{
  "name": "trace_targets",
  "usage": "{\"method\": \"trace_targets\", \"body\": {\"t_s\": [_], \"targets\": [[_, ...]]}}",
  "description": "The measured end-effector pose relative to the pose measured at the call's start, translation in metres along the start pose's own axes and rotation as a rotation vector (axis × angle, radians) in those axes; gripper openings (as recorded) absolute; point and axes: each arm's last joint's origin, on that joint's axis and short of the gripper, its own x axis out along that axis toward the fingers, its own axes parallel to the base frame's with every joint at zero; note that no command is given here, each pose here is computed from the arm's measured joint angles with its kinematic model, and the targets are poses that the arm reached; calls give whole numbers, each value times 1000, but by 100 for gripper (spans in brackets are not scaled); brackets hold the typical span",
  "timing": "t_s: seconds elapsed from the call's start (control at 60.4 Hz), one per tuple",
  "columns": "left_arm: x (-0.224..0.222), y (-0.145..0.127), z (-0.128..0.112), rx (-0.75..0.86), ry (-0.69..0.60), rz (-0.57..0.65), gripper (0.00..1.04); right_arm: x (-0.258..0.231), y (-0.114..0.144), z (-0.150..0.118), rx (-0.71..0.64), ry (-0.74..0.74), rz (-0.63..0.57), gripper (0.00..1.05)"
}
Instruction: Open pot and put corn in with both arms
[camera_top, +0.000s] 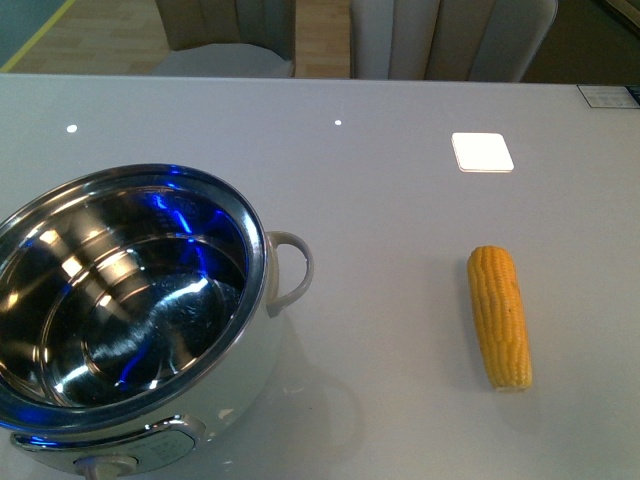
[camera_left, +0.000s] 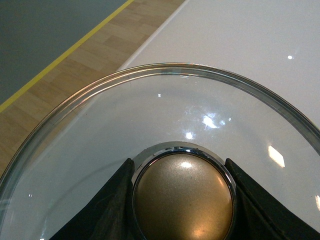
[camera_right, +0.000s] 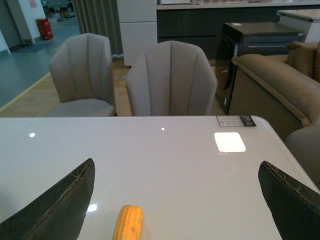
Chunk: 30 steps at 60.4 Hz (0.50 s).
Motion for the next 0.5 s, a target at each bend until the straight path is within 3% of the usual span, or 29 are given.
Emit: {"method": "trace_targets", "body": {"t_s": [0.497], "targets": [[32,-16,-21,19,22,-64,45,0,0,0,0,0,0,96]]}}
